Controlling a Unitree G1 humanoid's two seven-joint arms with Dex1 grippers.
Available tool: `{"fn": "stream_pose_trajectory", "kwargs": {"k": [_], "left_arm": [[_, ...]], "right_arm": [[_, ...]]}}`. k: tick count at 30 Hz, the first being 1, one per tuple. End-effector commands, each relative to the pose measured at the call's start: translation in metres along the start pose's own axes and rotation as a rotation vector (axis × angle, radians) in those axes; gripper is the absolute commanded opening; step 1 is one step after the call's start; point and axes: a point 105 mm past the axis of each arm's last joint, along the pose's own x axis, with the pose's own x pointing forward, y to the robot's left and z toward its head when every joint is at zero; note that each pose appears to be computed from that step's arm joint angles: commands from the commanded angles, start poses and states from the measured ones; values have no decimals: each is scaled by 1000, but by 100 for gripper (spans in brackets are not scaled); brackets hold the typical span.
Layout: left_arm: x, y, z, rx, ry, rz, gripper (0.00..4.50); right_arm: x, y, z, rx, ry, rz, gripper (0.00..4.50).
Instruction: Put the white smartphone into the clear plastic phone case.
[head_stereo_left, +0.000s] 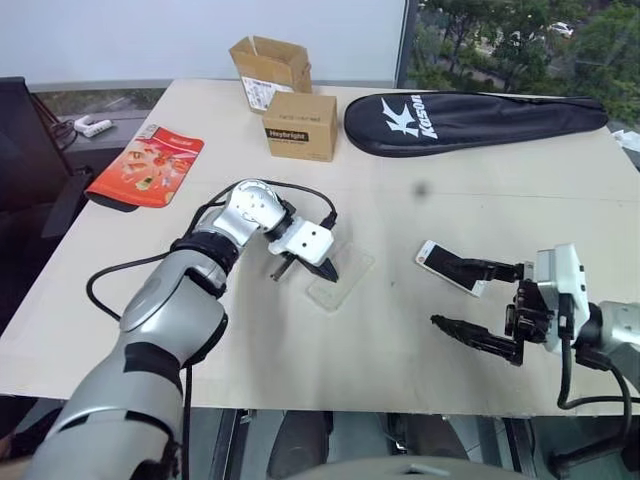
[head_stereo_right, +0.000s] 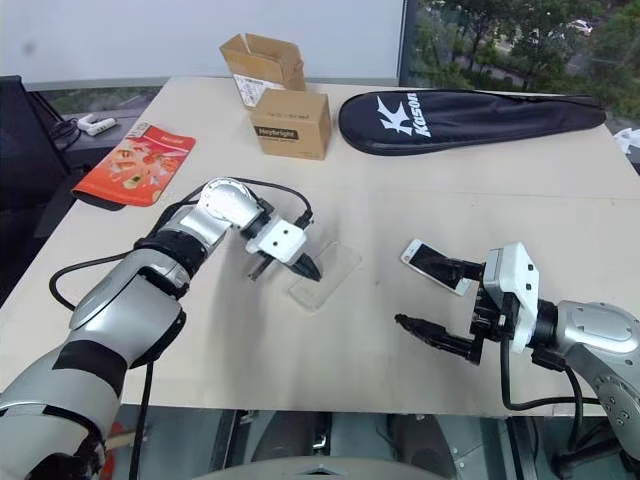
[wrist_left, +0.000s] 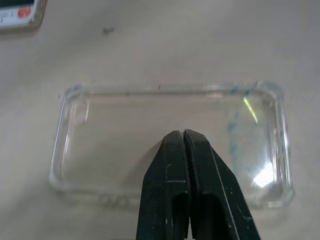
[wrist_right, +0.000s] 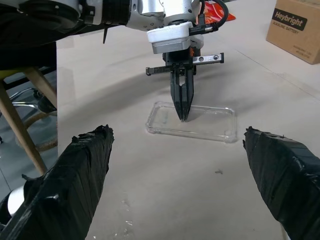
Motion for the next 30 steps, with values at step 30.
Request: {"fn": "stream_pose_trajectory", "kwargs": {"k": [30], "left_arm": [[-55, -24, -25, -210, -166, 444, 5]], "right_arm": [[11, 6, -7, -58, -8, -86, 450]]}}
